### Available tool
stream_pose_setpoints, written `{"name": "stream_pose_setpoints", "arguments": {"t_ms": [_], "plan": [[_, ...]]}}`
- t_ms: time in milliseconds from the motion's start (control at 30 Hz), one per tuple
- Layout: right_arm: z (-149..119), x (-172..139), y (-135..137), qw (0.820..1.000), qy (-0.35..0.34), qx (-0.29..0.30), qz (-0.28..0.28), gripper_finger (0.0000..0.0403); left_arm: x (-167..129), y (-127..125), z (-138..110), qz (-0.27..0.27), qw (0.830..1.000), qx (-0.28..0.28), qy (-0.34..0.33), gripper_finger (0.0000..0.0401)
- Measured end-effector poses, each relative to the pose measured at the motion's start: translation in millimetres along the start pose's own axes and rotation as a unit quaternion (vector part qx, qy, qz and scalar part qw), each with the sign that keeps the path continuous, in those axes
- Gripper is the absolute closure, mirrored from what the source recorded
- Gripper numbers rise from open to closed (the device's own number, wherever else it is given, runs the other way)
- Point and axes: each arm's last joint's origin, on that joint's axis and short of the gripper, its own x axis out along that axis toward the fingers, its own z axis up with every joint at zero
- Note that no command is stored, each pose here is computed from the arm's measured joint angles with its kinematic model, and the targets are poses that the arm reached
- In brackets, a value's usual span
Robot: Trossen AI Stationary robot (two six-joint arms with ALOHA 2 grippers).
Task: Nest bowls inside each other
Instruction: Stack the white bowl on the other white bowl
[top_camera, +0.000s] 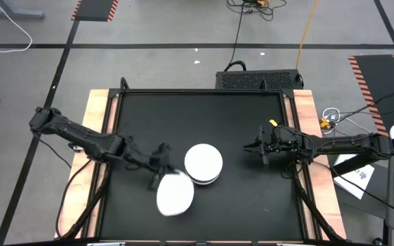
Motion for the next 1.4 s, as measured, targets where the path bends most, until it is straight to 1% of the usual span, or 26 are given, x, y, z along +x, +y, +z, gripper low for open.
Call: {"name": "stream_pose_setpoints", "arguments": {"t_ms": [133,300,433,500,600,667,733,833,967,1167,1400], "plan": [[3,0,0,1.000,-0.015,-0.001,0.002,0.0342,-12,21,25,0.032,0.999,-0.002,-0.042,0.0398],[3,0,0,1.000,-0.016,-0.001,0.002,0.0342,-20,46,58,0.065,0.997,0.015,-0.048,0.0399],[3,1,0,1.000,-0.016,0.005,0.002,0.0342,-23,71,83,0.107,0.994,-0.004,-0.010,0.0398],[3,1,0,1.000,-0.015,0.005,0.002,0.0342,-19,83,91,0.123,0.992,-0.019,0.026,0.0399],[3,1,0,1.000,-0.014,0.003,0.002,0.0342,-8,100,108,0.109,0.991,-0.038,0.072,0.0398],[3,1,0,1.000,-0.013,0.001,0.001,0.0342,0,110,116,0.099,0.986,-0.056,0.121,0.0398],[2,1,0,1.000,-0.013,0.000,0.001,0.0342,10,119,124,0.102,0.978,-0.073,0.166,0.0398],[2,1,0,1.000,-0.011,0.000,0.001,0.0342,28,131,128,0.107,0.961,-0.093,0.237,0.0398],[2,1,0,1.000,-0.011,0.000,0.001,0.0342,55,141,130,0.103,0.946,-0.103,0.288,0.0398],[2,1,0,1.000,-0.011,-0.004,0.001,0.0342,84,151,130,0.096,0.941,-0.101,0.309,0.0398],[2,1,0,1.000,-0.008,-0.003,0.001,0.0342,107,157,113,0.091,0.930,-0.108,0.339,0.0397]]}}
